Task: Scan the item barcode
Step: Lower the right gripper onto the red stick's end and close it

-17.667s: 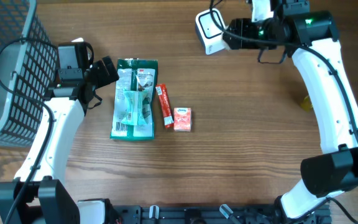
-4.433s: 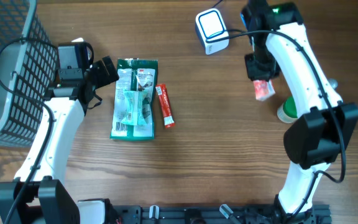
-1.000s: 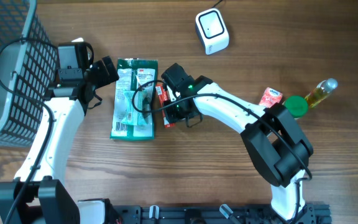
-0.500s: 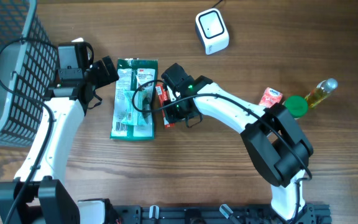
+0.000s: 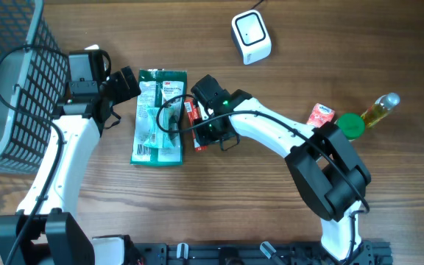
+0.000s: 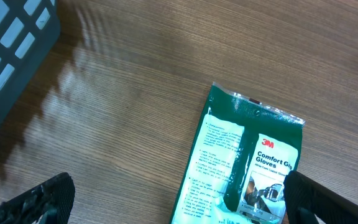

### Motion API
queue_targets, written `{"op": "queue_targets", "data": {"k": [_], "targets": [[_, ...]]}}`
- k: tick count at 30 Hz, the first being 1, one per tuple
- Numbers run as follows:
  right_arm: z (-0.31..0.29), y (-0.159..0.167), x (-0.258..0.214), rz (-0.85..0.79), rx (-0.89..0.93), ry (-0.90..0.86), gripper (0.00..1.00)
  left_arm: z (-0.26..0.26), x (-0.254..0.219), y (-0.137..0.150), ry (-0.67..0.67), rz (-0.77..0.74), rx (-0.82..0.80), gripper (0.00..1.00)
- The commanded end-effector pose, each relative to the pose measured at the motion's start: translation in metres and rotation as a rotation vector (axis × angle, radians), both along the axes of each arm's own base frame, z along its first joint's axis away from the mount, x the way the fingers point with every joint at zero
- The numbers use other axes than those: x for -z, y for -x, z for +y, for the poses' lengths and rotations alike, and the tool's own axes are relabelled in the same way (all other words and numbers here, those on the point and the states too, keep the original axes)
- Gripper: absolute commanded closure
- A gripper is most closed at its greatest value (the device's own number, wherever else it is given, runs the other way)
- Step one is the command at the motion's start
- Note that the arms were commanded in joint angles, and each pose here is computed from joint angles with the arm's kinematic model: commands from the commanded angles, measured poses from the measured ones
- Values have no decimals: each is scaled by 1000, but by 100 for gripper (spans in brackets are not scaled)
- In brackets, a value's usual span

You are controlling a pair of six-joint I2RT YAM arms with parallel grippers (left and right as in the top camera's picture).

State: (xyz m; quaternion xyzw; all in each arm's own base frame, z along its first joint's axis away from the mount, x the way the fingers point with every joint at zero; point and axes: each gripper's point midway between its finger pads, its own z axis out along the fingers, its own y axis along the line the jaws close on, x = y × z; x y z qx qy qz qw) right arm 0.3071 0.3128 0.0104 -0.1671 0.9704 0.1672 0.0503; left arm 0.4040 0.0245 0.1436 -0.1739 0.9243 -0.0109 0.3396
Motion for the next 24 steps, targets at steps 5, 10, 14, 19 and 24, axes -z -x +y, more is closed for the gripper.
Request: {"op": "queue_targets", "data": {"k": [5, 10, 14, 19, 24], "targets": [[1, 7, 7, 28, -1, 3, 63, 3, -5, -2, -13, -11, -3, 0], [1, 7, 7, 28, -1, 3, 63, 3, -5, -2, -13, -12, -3, 0], [1, 7, 7, 32, 12, 3, 63, 3, -5, -2, -13, -11, -3, 0], [1, 7, 7, 36, 23, 2, 63, 3, -5, -2, -13, -11, -3, 0], [1, 7, 7, 36, 23, 3, 63, 3, -5, -2, -13, -12, -3, 0]]}}
